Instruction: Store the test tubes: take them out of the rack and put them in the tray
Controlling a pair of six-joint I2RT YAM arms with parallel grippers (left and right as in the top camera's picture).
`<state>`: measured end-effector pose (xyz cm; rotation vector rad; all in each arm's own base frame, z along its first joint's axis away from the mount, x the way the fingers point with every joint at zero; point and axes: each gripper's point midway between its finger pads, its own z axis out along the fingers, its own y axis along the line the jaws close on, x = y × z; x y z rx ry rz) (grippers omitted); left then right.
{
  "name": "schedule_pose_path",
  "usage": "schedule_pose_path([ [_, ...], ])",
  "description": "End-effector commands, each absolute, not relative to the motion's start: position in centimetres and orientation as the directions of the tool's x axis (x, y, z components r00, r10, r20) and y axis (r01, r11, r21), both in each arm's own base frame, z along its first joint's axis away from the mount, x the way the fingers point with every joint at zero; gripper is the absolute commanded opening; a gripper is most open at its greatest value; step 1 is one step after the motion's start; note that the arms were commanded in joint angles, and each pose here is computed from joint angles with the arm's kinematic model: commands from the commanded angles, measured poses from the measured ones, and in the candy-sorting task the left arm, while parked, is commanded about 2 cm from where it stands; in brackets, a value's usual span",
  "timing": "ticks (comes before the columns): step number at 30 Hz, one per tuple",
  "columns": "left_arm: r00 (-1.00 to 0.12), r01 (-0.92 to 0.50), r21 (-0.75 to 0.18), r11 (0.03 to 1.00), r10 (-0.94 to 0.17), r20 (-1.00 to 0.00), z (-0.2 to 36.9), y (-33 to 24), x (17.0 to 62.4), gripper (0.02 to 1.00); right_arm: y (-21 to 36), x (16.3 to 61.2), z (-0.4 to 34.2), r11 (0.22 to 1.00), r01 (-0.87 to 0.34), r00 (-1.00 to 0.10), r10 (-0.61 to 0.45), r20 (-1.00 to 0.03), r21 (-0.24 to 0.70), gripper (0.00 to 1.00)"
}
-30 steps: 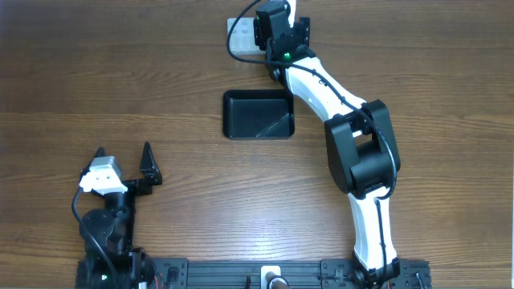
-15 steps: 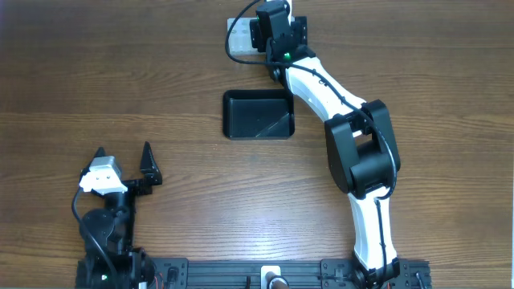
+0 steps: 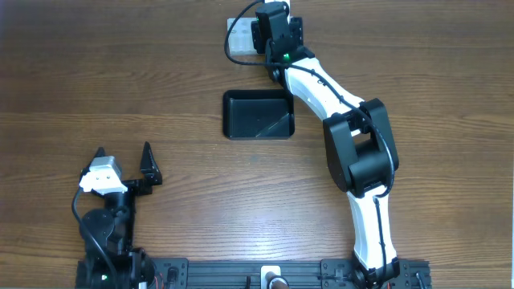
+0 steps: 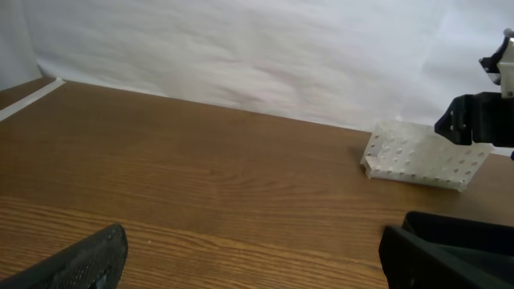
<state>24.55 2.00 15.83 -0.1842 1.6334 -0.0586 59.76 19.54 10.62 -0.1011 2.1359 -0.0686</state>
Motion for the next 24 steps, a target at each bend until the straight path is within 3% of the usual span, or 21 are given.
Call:
schedule_pose_path([
  [1,-0.066,-0.070,-0.136,0.988,-0.140,-0.988,15.65,1.73,24.55,0.996,19.92,60.18,10.67,0.995,-0.045,-0.527,-0.096,-0.844,-0.085,0.658],
  [8,-0.066,-0.070,-0.136,0.988,-0.140,-0.988,15.65,1.73,24.55,0.998,19.89,60.14,10.71,0.995,-0.037,-0.526,-0.098,-0.845,-0.092,0.334],
  [16,-0.066,-0.070,-0.136,0.988,-0.140,-0.988,15.65,1.73,24.55,0.998,20.05,59.98,10.57,0.995,-0.041,-0.531,-0.102,-0.841,-0.094,0.104],
  [24,-0.066,-0.070,-0.136,0.988,-0.140,-0.988,15.65,1.73,24.55,0.998,20.08,60.03,10.66,0.995,-0.041,-0.528,-0.100,-0.843,-0.093,0.084],
])
